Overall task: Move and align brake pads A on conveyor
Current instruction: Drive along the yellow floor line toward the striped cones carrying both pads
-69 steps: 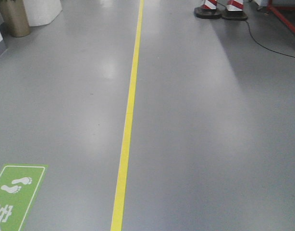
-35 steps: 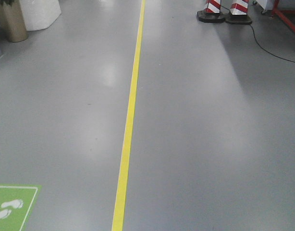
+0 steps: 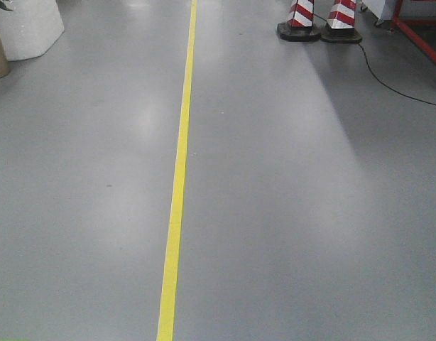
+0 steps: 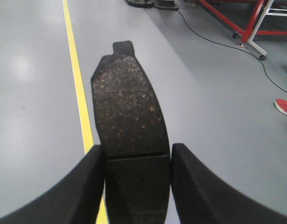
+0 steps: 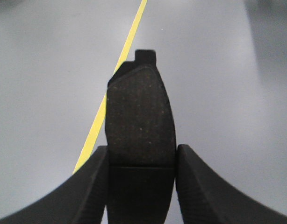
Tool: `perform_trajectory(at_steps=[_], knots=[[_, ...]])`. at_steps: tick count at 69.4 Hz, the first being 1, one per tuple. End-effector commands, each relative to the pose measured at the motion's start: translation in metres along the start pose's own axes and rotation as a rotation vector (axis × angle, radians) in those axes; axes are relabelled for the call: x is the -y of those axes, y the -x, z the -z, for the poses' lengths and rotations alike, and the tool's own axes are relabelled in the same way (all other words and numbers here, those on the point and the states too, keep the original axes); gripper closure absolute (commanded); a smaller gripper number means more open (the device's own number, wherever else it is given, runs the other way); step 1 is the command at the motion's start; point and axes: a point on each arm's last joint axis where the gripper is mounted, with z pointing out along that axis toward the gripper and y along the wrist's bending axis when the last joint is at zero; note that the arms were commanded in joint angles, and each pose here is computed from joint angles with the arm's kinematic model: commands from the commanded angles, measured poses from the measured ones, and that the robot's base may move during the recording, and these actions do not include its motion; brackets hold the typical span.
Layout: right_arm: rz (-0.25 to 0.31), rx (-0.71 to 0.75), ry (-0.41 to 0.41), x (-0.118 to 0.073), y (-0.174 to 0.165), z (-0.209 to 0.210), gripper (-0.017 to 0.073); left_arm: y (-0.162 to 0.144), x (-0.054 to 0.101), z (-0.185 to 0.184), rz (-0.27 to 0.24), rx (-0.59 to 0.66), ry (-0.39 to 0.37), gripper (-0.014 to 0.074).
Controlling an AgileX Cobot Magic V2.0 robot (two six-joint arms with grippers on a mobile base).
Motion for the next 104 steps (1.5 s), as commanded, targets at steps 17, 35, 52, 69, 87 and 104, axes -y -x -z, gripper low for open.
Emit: perform_trajectory(at_steps=[17,35,52,69,87,104], knots=[[0.019,0.102,0.003,-0.0003,0.0146,0.005,0.0561,0.0148,0.0035,0.003,0.0,0.104,-0.028,0.0601],[0.019,0.102,0.003,-0.0003,0.0146,0.005,0.0561,0.0148,0.0035,0.003,0.0,0.104,-0.028,0.06],[0.019,0.102,0.003,-0.0003,0.0146,0.005,0.0561,0.0148,0.0035,0.003,0.0,0.104,-0.028,0.06],[0.019,0.102,0.003,-0.0003,0.0146,0.005,0.0561,0.0148,0.0035,0.003,0.0,0.104,-0.028,0.06],[0.019,0.102,0.003,-0.0003,0.0146,0.005,0.0561,0.0148,0.0035,0.003,0.0,0.104,-0.028,0.06],[0.019,0.102,0.003,-0.0003,0.0146,0.005,0.0561,0.0148,0.0035,0.003,0.0,0.104,-0.028,0.06]])
